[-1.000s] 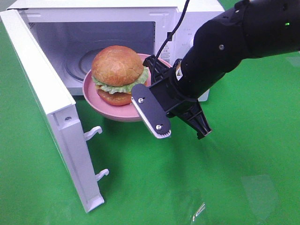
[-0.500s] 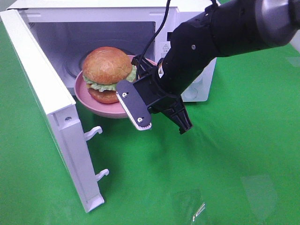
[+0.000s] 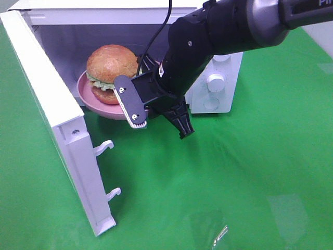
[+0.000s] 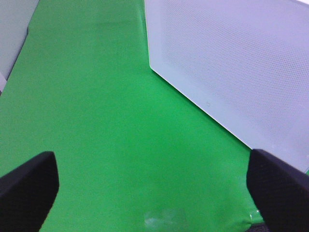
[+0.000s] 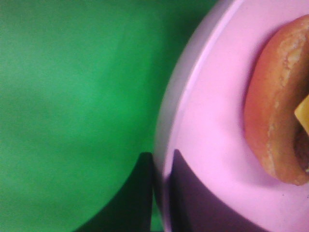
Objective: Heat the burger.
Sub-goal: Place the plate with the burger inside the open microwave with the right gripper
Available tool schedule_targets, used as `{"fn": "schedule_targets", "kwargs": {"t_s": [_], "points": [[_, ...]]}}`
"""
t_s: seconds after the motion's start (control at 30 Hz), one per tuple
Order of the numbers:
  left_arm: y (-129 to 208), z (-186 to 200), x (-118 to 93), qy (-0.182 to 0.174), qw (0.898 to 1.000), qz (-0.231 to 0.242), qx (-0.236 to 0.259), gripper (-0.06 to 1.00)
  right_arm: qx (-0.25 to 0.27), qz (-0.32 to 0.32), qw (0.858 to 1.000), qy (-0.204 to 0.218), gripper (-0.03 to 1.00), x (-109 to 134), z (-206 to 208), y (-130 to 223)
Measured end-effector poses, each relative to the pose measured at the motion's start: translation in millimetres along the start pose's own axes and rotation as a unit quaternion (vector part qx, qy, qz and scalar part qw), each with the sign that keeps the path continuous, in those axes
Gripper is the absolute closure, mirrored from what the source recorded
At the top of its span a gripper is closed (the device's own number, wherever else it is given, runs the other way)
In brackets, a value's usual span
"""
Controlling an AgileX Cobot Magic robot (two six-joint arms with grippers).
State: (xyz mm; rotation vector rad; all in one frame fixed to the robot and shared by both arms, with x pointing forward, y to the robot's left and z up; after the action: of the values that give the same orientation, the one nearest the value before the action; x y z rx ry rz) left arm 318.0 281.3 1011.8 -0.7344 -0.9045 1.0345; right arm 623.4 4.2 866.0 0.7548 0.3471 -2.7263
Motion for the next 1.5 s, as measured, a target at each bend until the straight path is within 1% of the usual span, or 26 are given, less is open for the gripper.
{"fn": "schedule_targets", "kwargs": {"t_s": [0.23, 0.37, 0.43, 0.47, 0.5, 0.8, 1.5], "points": [[0, 0, 0, 0.0, 1.0, 0.0, 0.0, -0.03, 0.003, -0.036, 0.999, -0.001, 0.91, -12, -13, -5], [0, 0, 0, 0.0, 1.0, 0.0, 0.0, -0.03, 0.008, -0.065, 0.998, 0.003, 0.91, -22, -24, -7], [0, 0, 0, 0.0, 1.0, 0.0, 0.0, -0.03, 0.008, -0.065, 0.998, 0.003, 0.91, -22, -24, -7], [0, 0, 0, 0.0, 1.0, 0.0, 0.0, -0.03, 0.01, -0.077, 0.997, 0.009, 0.91, -30, -28, -8], [0, 0, 0, 0.0, 1.0, 0.0, 0.0, -0.03, 0.011, -0.079, 0.997, 0.016, 0.91, -36, -29, -9], [0, 0, 0, 0.0, 1.0, 0.0, 0.0, -0.03, 0.028, -0.087, 0.996, 0.02, 0.91, -47, -43, -7], [0, 0, 1, -0.002, 1.0, -0.001, 0.001, -0.03, 0.024, -0.116, 0.992, 0.052, 0.91, -79, -73, -9]]}}
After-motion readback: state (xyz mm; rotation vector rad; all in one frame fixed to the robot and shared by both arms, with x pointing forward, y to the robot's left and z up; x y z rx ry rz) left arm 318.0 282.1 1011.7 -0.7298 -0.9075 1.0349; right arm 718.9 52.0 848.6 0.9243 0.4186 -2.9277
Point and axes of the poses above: a point on each arm's last joint axis where the gripper is mounted, z pointing back along that axis away from the gripper, x along the wrist's bending axis when the last joint is at zero, y = z × x, the point moved 10 cm from there along -z, pointing out along that axis toward the gripper, and after that the axes turned 15 degrees about -z, right-handed, at the moved point
